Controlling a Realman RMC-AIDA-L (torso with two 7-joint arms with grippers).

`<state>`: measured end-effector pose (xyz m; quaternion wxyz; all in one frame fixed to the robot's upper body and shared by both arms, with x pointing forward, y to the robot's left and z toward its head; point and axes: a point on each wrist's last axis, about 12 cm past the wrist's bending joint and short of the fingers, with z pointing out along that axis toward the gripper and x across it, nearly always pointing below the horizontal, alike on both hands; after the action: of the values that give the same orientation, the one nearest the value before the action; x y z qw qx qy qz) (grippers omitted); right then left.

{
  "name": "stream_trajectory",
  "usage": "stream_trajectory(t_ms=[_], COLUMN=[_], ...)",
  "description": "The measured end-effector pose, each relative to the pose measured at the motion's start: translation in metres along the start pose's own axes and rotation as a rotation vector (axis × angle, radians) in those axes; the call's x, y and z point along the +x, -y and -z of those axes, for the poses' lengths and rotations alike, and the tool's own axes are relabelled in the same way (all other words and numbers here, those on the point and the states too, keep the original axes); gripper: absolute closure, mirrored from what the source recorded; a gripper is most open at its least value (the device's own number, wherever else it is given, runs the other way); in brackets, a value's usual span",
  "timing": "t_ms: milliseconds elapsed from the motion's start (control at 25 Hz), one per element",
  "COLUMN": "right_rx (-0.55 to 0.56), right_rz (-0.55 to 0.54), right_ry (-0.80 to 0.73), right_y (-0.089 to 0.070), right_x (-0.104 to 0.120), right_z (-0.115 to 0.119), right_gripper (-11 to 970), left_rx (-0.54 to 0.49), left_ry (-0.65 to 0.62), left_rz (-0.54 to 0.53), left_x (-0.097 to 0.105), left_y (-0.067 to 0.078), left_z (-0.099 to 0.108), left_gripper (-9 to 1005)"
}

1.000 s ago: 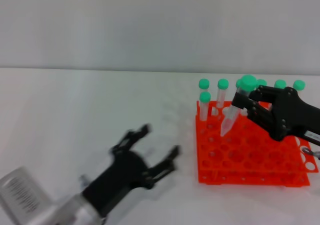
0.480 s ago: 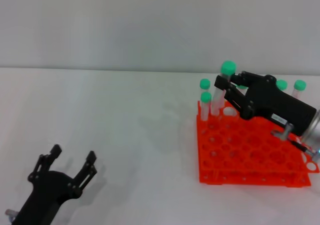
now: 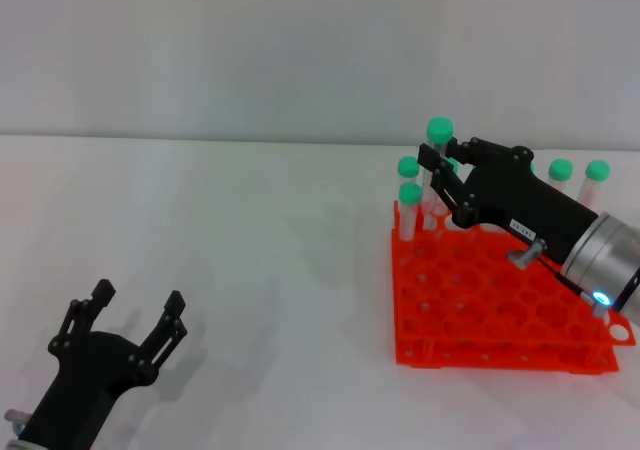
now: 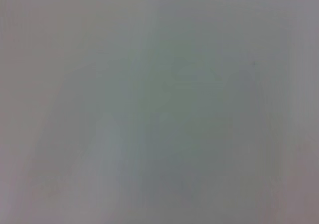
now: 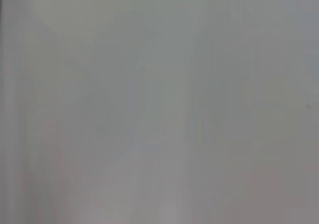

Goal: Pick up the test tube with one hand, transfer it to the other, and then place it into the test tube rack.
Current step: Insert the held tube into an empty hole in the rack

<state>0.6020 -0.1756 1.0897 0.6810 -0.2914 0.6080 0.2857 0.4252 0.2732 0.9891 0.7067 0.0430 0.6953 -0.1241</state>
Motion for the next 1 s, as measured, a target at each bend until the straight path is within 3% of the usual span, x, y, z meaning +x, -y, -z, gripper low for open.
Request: stream_trajectory(t_ms=[1000], right_rx=[0.084], right_rz=[0.025], right_ry=[-0.116], right_y=[0.001], right_x=[0.019], right_z=[0.004], right_gripper=[737], left_rx=[0.005], left_ry=[0.017], left_rz=[-0.001], left_x=[-0.003], left_y=[-0.001], left_z=[-0.007], left_gripper=[102])
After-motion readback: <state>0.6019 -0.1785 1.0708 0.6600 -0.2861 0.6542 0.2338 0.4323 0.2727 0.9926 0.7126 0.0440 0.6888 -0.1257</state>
